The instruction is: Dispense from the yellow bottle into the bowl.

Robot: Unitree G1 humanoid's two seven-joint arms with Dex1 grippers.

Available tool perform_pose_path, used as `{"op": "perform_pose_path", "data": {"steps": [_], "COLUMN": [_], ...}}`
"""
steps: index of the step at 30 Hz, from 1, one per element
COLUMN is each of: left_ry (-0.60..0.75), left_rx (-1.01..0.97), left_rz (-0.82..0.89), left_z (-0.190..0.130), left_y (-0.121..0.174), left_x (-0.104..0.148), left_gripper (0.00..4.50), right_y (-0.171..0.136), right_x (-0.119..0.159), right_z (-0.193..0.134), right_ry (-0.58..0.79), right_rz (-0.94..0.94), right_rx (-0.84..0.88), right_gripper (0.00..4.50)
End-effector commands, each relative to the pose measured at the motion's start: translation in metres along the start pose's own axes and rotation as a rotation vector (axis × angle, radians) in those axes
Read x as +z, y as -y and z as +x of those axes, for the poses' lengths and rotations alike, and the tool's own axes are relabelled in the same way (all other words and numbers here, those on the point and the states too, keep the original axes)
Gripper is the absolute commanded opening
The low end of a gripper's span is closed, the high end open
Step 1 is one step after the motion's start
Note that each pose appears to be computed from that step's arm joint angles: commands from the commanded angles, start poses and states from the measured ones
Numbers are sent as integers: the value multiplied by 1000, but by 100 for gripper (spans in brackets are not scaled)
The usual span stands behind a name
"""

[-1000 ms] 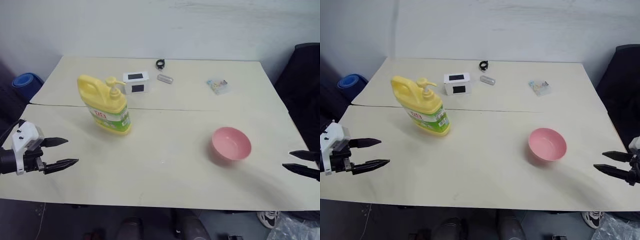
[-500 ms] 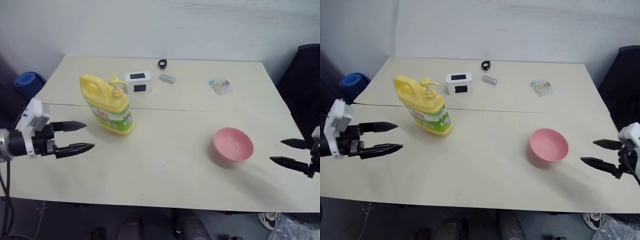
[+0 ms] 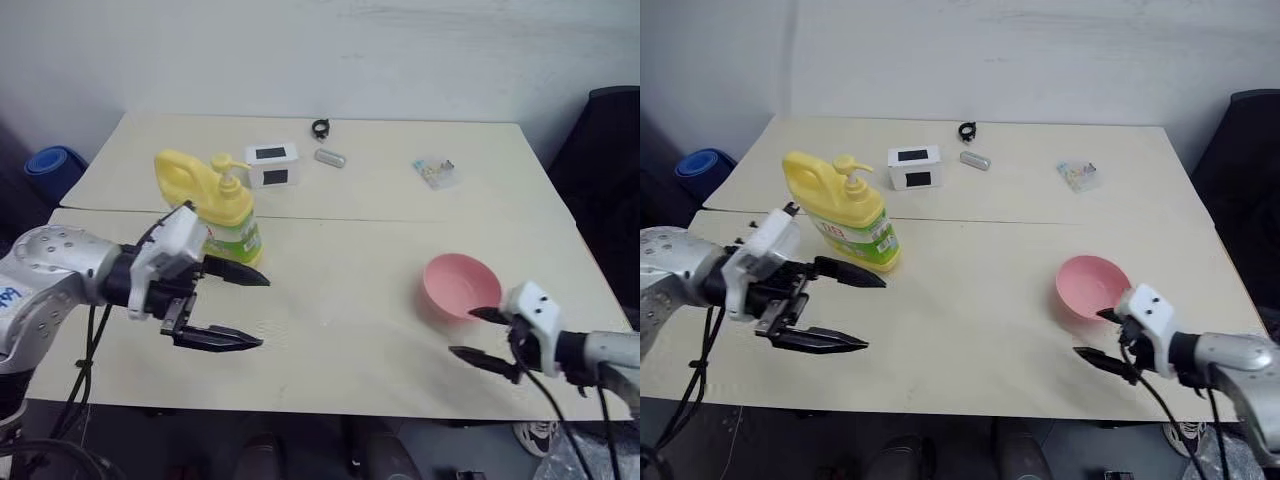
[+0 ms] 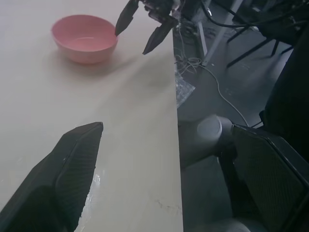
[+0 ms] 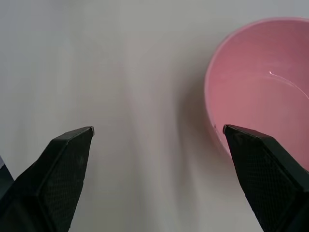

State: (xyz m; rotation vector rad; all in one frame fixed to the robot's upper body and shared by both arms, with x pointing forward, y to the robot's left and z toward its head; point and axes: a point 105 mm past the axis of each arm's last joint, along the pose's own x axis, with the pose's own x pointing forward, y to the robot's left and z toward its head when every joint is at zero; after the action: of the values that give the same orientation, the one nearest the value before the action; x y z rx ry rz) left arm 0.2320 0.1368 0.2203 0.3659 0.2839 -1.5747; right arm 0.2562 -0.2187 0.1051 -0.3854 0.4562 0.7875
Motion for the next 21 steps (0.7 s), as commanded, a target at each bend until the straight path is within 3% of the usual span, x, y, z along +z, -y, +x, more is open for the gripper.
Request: {"op": "perform_pose_path", "data": {"steps": [1,5,6,8,13,20,21], "left_ry": [-20,-20,-17,-13,5,23,21], "left_rx": [-7,-14,-15,-12,6,20,22], "left_rz": [70,97,100,102,103,116,117], "left_z": [6,11,12,12,11,12,11], "left_y": [-8,-11,-10,-11,-13,-15,-15], "left_x": [3,5,5,6,9,14,14], "left_gripper": [450,450,450,450,450,450,450], "right_y": [11,21,23,23,23,27,27], "right_x": [10,8,7,7,2,3,3], "right_z": [13,23,24,26,30,36,36], "right_ry": [16,8,10,18,-1,19,19], "right_rz": [-51,-59,-52,-43,-45,-41,-42], "right_rx": [-81,-129,-139,-135,-136,-161,-161], "right_gripper": [447,447,430,385,219,219,182]}}
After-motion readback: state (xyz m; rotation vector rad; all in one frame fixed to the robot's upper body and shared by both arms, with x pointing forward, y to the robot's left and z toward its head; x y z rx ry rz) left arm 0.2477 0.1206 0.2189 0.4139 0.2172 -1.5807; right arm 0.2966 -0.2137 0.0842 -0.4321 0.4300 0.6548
